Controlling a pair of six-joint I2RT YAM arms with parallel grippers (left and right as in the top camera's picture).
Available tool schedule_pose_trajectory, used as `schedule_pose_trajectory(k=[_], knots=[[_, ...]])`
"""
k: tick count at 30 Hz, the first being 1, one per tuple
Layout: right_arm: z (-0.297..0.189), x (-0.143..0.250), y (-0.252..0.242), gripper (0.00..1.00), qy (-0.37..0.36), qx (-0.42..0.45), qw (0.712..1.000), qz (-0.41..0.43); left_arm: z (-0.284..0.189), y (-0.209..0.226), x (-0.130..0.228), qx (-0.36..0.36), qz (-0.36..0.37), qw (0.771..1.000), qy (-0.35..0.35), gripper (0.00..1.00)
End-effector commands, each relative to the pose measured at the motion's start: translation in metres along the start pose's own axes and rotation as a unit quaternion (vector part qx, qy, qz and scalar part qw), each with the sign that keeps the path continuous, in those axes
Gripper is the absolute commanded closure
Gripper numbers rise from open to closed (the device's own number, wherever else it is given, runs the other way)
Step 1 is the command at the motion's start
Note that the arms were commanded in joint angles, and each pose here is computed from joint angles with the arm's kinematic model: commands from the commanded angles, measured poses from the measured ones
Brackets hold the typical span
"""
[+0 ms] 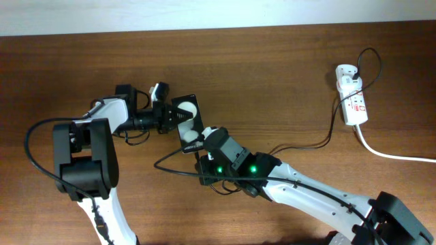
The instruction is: Plug charger to phone and switch on socket
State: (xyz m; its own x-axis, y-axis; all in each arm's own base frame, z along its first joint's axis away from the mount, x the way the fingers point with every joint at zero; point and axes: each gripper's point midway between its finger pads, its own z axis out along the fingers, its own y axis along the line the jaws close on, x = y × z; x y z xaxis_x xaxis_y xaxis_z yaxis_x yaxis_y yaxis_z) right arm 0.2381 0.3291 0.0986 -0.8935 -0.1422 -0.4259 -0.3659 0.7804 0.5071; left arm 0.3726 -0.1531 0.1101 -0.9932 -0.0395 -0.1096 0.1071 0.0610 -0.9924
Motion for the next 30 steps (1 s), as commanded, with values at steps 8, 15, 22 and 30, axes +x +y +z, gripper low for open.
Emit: schedule_pose_trajectory(k=[8,15,22,30], knots=[[-0.011,-0.03,-0.006,0.01,-0.052,0.011,0.999,0.004,0.005,-0.013,0.003,0.004,0.019,1.0,0.006,1.0],[-0.025,-0.029,-0.078,0.01,-0.02,0.091,0.992,0.081,-0.009,0.056,-0.005,-0.199,-0.017,0.98,0.007,1.0],[-0.04,-0.026,-0.12,0.01,-0.005,0.135,0.982,0.135,-0.024,0.105,0.0,-0.367,-0.092,0.926,-0.008,1.0],[-0.04,-0.026,-0.12,0.01,-0.005,0.135,0.982,0.135,-0.005,0.111,-0.002,-0.398,-0.058,0.915,0.002,0.72]])
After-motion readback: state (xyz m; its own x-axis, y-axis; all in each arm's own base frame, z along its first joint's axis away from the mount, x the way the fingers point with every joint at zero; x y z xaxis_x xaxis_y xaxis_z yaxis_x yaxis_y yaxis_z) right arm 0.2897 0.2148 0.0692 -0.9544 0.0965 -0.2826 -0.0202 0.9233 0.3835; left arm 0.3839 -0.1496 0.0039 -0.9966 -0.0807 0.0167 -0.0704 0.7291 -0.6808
